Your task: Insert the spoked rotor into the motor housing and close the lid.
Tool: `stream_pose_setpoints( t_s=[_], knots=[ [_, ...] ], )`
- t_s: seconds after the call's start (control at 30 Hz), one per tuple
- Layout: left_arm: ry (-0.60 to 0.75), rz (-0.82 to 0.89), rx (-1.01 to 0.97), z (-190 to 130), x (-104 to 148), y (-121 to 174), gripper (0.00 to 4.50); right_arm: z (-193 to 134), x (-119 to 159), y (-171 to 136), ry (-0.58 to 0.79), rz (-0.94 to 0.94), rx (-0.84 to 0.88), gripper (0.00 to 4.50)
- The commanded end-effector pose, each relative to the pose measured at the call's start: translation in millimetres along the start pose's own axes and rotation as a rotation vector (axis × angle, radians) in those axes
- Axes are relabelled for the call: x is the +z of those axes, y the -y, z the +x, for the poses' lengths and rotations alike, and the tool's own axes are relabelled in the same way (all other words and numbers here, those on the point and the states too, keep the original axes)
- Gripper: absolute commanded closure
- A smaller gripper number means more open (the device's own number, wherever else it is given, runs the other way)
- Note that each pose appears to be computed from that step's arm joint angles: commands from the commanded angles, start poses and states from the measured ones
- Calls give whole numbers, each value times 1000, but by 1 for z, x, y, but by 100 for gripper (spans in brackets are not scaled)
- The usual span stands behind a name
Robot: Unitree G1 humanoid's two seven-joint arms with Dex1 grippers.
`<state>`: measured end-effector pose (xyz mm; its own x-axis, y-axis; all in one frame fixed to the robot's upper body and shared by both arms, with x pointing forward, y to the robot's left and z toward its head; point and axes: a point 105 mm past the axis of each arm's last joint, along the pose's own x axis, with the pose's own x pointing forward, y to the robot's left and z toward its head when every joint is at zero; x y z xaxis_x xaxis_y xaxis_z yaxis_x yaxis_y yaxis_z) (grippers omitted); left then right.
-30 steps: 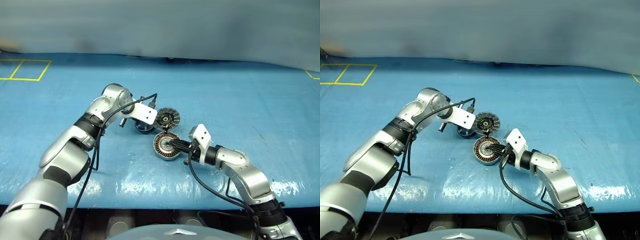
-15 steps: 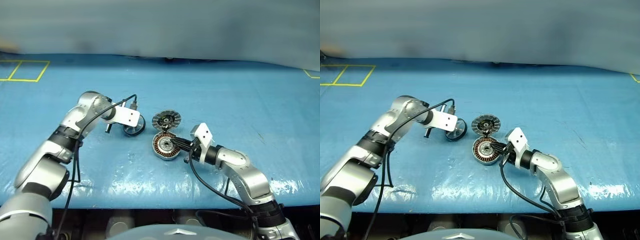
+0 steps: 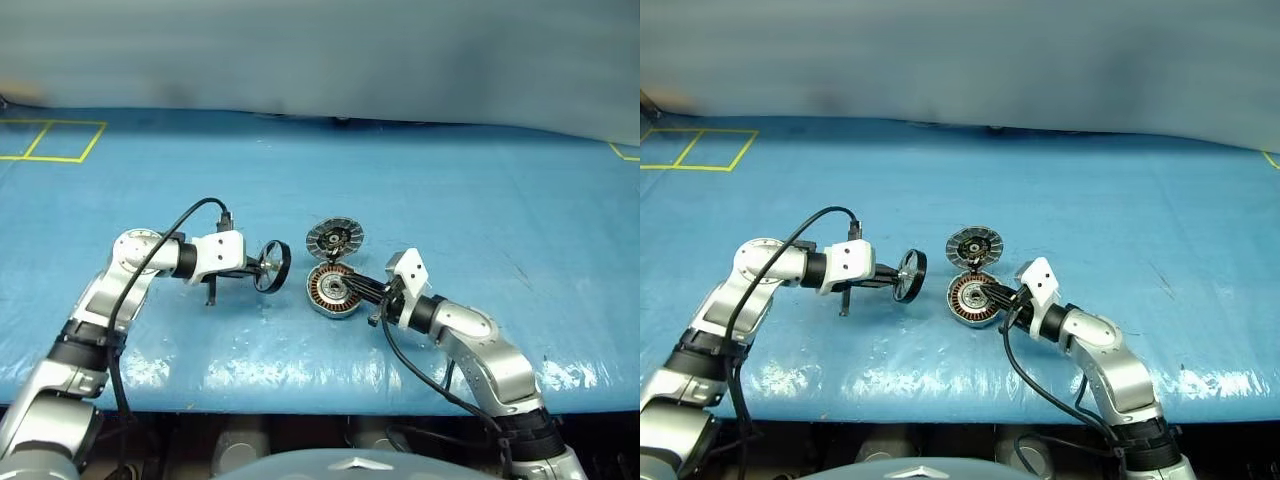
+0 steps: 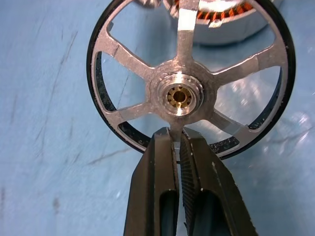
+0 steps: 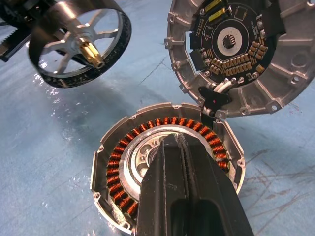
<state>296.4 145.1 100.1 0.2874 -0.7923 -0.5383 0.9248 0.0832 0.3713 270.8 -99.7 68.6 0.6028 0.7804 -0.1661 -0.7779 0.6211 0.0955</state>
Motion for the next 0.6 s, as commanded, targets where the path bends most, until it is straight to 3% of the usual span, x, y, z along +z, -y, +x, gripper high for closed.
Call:
stream_pose_setpoints(
  t_s=[0.03,0.6],
  knots=[
    [104,-41,3,-8,18,4,447,-7,11,4,82,-2,-1,450],
    [171,-31,-44,31,42,-10,447,-28,-16,12,68,61,-34,450]
  ],
)
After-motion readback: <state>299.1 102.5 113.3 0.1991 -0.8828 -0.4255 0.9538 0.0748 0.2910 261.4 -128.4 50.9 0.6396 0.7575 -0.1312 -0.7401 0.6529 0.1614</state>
